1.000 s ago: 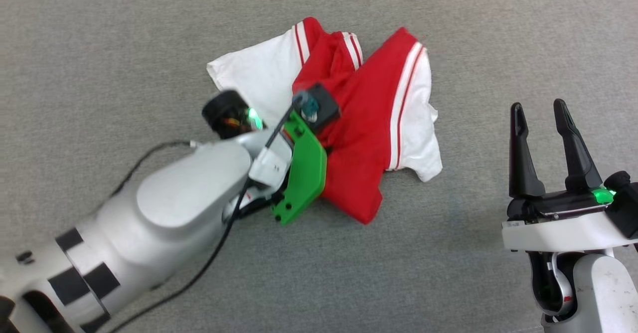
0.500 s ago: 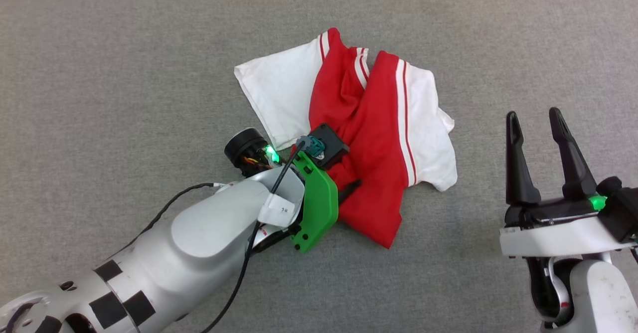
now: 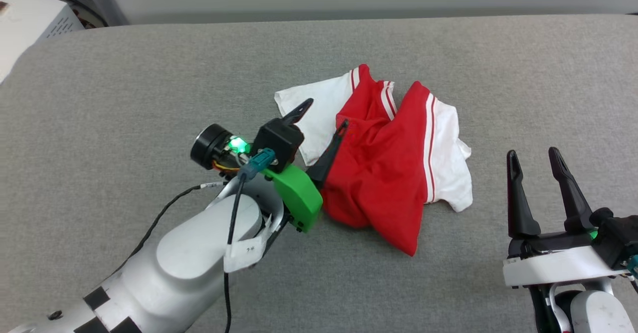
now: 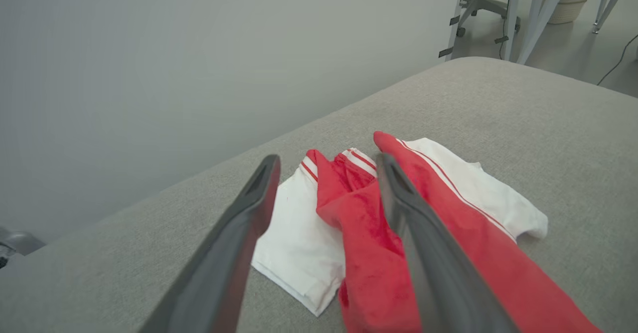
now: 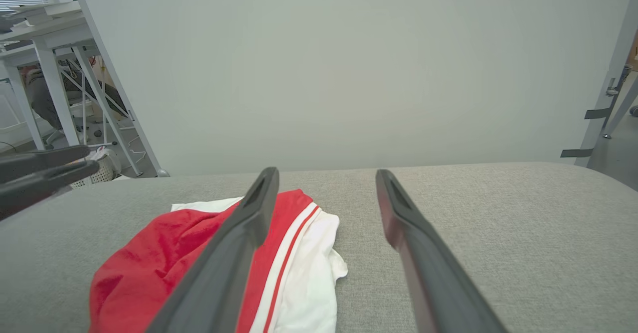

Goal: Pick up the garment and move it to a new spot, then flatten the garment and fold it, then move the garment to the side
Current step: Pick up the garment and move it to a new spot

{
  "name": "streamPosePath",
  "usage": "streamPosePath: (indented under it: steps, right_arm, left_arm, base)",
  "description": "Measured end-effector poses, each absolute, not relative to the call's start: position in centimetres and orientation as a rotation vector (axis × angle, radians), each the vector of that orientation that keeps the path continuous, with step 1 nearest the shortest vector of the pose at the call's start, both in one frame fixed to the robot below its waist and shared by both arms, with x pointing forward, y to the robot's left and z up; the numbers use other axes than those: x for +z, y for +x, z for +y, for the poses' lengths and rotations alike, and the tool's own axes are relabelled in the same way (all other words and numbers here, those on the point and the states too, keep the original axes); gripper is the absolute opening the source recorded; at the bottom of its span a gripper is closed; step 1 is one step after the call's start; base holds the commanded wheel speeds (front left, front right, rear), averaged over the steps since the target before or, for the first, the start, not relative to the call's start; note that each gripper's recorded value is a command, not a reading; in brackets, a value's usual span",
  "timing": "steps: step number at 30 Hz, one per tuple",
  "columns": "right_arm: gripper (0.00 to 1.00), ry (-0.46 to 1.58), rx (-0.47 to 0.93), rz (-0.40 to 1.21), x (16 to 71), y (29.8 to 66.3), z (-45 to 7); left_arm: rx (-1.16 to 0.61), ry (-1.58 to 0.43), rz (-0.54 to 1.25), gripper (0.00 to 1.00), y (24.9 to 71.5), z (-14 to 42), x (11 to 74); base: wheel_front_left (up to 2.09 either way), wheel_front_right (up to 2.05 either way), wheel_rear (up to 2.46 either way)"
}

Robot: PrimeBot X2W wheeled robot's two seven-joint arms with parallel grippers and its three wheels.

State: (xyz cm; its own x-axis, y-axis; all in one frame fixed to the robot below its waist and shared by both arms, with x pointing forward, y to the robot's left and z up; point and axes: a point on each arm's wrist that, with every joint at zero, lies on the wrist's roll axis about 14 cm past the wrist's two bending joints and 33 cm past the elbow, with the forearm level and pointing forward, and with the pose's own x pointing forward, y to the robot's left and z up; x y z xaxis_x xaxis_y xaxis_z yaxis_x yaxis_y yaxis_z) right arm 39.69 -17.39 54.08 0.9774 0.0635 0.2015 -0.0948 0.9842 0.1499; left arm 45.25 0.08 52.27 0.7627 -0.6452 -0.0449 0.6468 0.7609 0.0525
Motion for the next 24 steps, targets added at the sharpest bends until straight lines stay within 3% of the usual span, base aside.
streamPosePath:
  steps: [14, 24]
  right_arm:
    - [1.0, 0.144, 0.135, -0.227, 55.3, 39.1, -15.7]
    - [1.0, 0.136, 0.142, -0.234, 55.6, 38.5, -15.5]
  left_arm:
    - [-0.208, 0.044, -0.153, 1.0, 43.1, 12.7, 56.3]
    - [0.005, 0.028, -0.171, 1.0, 39.9, 18.4, 55.4]
  base:
    - [0.0, 0.0, 0.0]
    - [0.0, 0.0, 0.0]
